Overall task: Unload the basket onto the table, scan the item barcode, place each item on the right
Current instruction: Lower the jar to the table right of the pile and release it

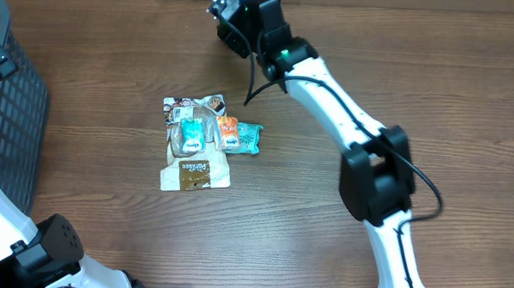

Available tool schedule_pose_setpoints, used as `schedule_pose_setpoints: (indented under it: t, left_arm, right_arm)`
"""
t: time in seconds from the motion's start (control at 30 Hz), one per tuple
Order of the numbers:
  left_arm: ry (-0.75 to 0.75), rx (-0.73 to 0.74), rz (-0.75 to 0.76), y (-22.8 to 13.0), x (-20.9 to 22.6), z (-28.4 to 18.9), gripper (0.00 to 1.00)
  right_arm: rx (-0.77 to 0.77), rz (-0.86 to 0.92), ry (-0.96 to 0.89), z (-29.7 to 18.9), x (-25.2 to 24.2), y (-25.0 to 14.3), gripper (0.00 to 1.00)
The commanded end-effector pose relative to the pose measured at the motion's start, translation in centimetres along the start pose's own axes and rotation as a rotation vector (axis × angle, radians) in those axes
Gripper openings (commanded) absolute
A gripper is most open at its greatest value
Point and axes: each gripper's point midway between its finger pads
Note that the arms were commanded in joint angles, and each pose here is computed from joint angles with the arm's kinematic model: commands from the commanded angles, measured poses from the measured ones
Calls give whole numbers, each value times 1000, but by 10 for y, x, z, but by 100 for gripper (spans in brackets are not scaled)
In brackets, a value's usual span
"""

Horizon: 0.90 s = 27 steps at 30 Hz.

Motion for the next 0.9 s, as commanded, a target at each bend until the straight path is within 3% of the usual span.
schedule_pose_setpoints:
  t: [0.0,0.07,0.2,0.37,0.5,0.63,0.87]
  left_arm:
    - [-1,0,-10,-1,0,-1,100]
    - [-1,0,-10,-1,0,-1,100]
    - [-1,0,-10,-1,0,-1,100]
    - [-1,0,-9,-1,0,-1,99]
    - [-1,0,-10,-1,0,-1,99]
    - [-1,0,-10,-1,0,-1,100]
    - [-1,0,-10,-1,0,-1,99]
  right_arm:
    - [-258,160,208,-110,9,109,26]
    - [-205,226,296,-135,23,104,22]
    - [-19,314,386,-167,41,69,24]
    - [422,396,272,-183,34,-37,33]
    - [668,434,173,-195,13,-106,35]
    - [767,537,132,-199,-7,-156,33]
    - [813,791,24,-189,-34,-243,27]
Point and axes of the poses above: each gripper's point midway between its finger pads, its own z axis out along the fingers, its own x axis along the line the jaws close on, y = z × x, and after that the axes turned 7 degrees about -z, right-handed
